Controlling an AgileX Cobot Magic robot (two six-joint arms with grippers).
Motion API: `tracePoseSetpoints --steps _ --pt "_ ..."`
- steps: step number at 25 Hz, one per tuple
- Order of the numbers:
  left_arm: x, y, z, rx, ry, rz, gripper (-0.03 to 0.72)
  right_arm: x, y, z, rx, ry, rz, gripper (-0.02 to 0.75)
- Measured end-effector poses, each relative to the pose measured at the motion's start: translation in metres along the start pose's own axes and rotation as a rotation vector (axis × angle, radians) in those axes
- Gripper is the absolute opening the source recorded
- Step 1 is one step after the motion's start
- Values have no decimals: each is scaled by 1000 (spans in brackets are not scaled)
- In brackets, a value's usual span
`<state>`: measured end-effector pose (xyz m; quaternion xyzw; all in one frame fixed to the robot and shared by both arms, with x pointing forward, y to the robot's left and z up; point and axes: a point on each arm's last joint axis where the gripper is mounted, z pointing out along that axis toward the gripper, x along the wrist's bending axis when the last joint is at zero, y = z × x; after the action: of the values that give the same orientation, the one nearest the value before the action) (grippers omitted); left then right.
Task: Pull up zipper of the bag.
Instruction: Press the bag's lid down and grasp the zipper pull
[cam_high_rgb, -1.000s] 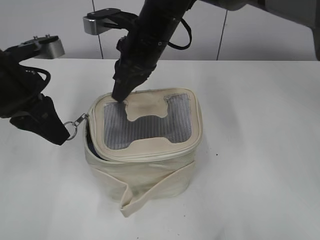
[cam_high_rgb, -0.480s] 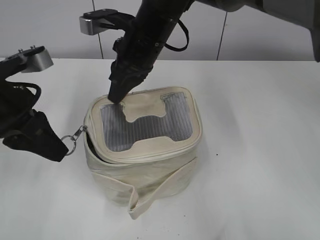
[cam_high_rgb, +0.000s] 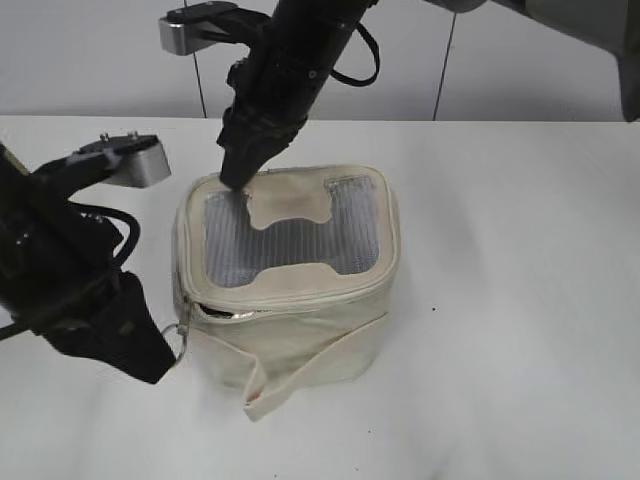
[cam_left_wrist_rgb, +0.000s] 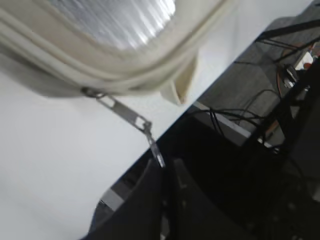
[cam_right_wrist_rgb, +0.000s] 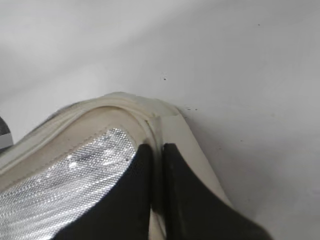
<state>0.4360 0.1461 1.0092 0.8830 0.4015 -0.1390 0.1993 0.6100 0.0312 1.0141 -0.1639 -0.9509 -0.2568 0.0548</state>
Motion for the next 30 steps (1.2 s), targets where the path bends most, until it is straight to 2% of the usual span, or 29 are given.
tracePoseSetpoints --steps 2,6,16,23,27,30 --pt "-3 -4 0 39 -11 -16 -3 -1 2 -3 -4 -21 -6 34" --pt "-6 -3 1 30 -9 -25 -3 -1 4 -5 -10 -27 0 32" --pt "-40 12 18 -99 -25 58 -3 -3 4 -7 -5 -45 1 32" --pt "-52 23 29 -215 -46 26 -3 -6 3 -8 0 -56 4 32" --pt "-53 29 44 -217 -56 -10 -3 -6 3 -9 0 -59 7 32" --pt "-59 35 51 -229 -57 1 -3 -7 2 -9 1 -61 12 32"
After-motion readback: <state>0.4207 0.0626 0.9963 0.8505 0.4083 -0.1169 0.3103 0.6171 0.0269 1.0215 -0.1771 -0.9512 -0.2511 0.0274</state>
